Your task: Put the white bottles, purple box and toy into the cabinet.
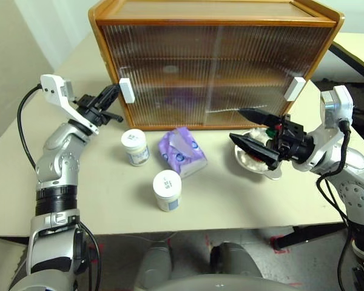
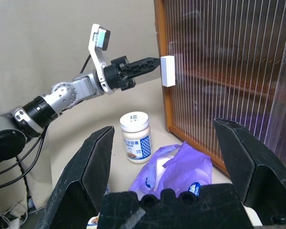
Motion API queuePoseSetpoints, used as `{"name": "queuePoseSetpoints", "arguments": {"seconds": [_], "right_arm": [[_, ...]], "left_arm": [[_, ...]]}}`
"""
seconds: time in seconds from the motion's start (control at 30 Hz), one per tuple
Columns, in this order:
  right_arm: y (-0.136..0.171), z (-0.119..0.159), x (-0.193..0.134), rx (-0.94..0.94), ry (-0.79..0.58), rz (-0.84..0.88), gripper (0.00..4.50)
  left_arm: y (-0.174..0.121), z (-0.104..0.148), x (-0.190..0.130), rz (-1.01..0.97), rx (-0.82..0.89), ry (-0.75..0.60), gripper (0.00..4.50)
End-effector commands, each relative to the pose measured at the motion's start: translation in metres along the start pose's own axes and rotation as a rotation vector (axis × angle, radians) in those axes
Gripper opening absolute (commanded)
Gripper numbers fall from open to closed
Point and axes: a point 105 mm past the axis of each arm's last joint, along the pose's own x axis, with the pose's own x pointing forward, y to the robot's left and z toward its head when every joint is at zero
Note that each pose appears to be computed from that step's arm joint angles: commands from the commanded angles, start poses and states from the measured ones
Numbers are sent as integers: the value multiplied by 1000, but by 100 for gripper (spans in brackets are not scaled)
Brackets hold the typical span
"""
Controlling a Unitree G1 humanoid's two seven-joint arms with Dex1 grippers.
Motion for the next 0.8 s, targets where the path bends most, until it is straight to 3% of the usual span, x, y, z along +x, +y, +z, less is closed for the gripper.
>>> {"name": "queuePoseSetpoints", "arguments": {"seconds": [0.03,0.8], "right_arm": [[1,3,-1,-25,-8,-13,450],[0,9,-3,-47,-20,-57,450]], "left_arm": [[-8,-4,2,-24,3,22,2],[-49,-9,46,-228,-8,53,2]]}}
